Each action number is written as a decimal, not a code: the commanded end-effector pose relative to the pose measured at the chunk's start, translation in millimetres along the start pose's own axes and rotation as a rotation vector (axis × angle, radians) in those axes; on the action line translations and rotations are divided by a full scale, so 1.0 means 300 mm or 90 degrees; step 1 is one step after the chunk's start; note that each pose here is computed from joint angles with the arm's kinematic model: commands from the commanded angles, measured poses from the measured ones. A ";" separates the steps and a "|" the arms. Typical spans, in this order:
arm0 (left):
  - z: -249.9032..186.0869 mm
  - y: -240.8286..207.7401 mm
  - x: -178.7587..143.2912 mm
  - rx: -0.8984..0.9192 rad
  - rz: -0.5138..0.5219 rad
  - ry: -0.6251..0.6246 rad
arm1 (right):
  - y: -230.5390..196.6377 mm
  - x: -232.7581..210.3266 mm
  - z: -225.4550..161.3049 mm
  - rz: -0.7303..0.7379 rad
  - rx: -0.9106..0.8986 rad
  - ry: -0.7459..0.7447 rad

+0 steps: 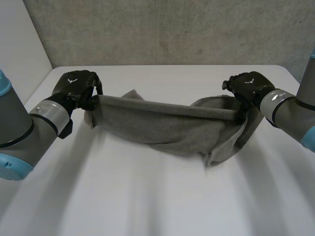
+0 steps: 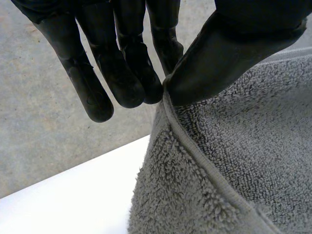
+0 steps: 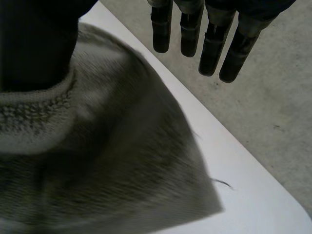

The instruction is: Fold the towel.

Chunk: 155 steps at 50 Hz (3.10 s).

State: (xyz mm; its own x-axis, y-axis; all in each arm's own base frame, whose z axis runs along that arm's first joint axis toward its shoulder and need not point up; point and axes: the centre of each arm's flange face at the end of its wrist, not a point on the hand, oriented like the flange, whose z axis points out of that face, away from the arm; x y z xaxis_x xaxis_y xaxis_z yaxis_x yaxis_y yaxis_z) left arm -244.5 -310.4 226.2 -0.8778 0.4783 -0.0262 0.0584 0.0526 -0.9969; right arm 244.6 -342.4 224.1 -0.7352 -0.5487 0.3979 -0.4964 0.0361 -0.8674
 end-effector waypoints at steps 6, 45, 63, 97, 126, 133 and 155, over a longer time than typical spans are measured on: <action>-0.008 -0.003 0.046 0.002 0.002 0.023 | -0.030 -0.161 -0.097 0.050 -0.004 -0.077; -0.032 -0.104 0.011 0.039 0.011 0.003 | -0.034 -0.111 -0.156 0.082 0.056 0.004; -0.122 -0.470 -0.060 0.193 -0.047 -0.029 | -0.391 0.060 -0.333 0.062 0.157 -0.022; -0.069 -0.083 -0.073 -0.022 -0.081 -0.043 | 0.196 -0.110 -0.146 0.059 -0.154 -0.058; -0.201 -0.073 -0.034 -0.025 -0.082 -0.021 | 0.177 -0.122 0.213 0.152 -0.040 -0.124; -0.215 -0.103 -0.036 -0.006 -0.076 -0.024 | 0.225 -0.139 0.251 0.171 -0.064 -0.134; -0.220 -0.121 -0.071 0.008 -0.030 -0.046 | 0.054 -0.071 0.108 0.178 -0.009 -0.115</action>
State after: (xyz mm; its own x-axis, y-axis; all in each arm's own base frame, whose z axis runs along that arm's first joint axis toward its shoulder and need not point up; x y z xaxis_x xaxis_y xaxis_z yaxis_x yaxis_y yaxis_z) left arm -201.0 -261.3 267.6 -0.9047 0.4246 0.0359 -0.0054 0.0728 -0.9973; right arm 273.2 -366.3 170.0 -0.7478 -0.6601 0.0707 -0.3028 0.2444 -0.9212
